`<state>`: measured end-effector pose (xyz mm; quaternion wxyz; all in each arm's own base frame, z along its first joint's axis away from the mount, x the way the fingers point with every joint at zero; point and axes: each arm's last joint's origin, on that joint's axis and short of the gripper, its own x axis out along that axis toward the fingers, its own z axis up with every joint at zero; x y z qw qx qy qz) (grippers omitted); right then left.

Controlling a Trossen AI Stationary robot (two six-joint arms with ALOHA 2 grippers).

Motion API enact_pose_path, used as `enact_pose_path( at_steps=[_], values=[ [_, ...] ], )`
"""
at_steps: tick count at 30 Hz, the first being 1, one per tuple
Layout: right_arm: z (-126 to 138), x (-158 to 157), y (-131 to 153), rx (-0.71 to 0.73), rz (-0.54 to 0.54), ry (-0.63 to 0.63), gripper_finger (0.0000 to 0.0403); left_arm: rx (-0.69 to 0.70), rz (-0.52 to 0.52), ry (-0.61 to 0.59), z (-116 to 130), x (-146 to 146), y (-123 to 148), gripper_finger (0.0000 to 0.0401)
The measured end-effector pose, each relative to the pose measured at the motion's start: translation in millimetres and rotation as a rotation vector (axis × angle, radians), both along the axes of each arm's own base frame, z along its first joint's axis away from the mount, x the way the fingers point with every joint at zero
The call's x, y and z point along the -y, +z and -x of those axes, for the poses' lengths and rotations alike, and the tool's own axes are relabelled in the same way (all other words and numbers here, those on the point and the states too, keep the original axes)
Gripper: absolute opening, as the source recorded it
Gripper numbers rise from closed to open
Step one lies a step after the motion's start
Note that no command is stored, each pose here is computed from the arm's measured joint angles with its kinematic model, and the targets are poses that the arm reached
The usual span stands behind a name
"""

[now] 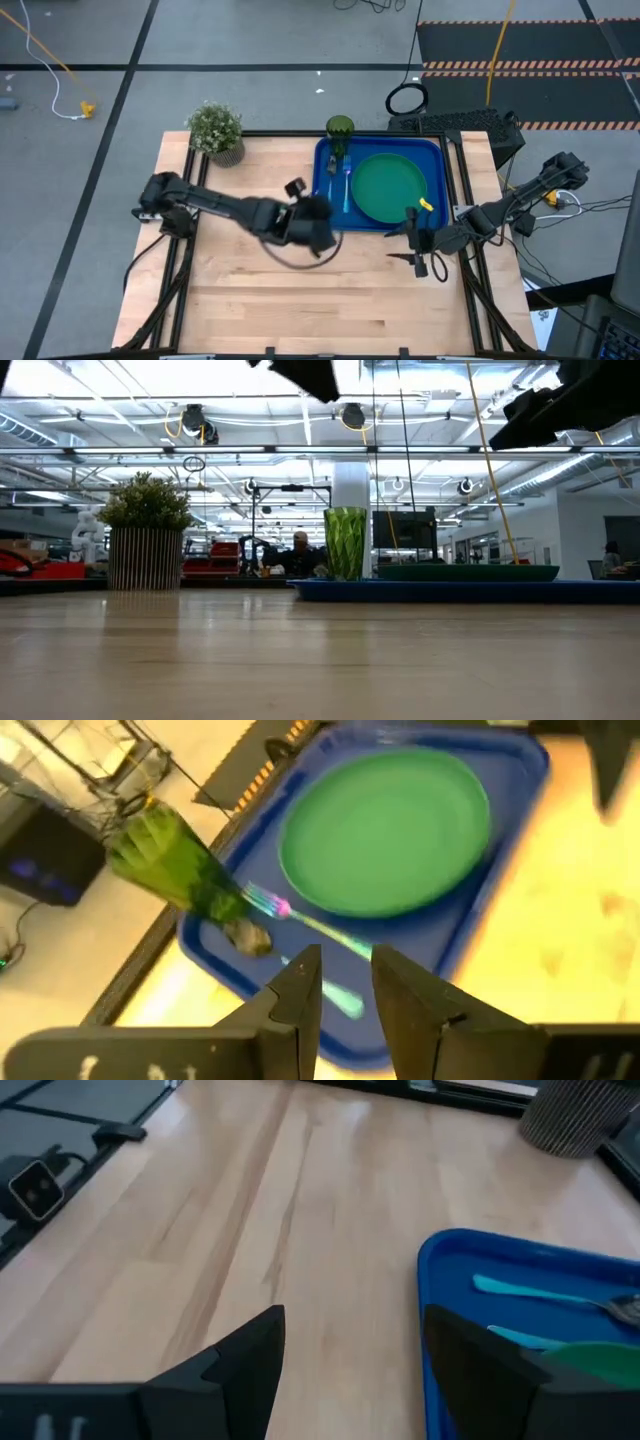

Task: Pick and place plate/cup/fork/spoon on tray
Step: Return to Home Position

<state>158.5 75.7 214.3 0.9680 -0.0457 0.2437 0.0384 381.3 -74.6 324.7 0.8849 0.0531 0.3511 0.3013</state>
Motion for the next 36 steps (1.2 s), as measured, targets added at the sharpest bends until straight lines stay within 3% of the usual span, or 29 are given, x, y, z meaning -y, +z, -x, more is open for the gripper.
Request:
enact_pose_path(
  at_steps=[8, 14, 16, 20, 29, 36],
  values=[
    [-1, -2, 3, 0.041, 0.053, 0.022, 0.0202, 0.148, 0.029, -0.168, 31, 23, -47, 0.0094],
    [-2, -3, 6, 0.081, 0.117, 0.059, 0.0113, 0.252, 0.052, -0.355, 46, 31, -89, 0.0094],
    [-3, -3, 6, 0.099, 0.134, 0.069, 0.0075, 0.328, 0.090, -0.394, 45, 32, -92, 0.0094],
    [-3, -3, 0, 0.192, 0.133, 0.081, 0.0009, 0.335, 0.109, -0.433, 51, 34, -106, 0.0094],
    [10, 4, -36, 0.289, 0.134, 0.101, 0.0002, 0.329, 0.082, -0.471, 55, 36, -111, 0.0094],
    [23, 10, -44, 0.337, 0.057, 0.233, 0.0000, 0.329, 0.083, -0.474, 55, 36, -111, 0.0094]
  ],
)
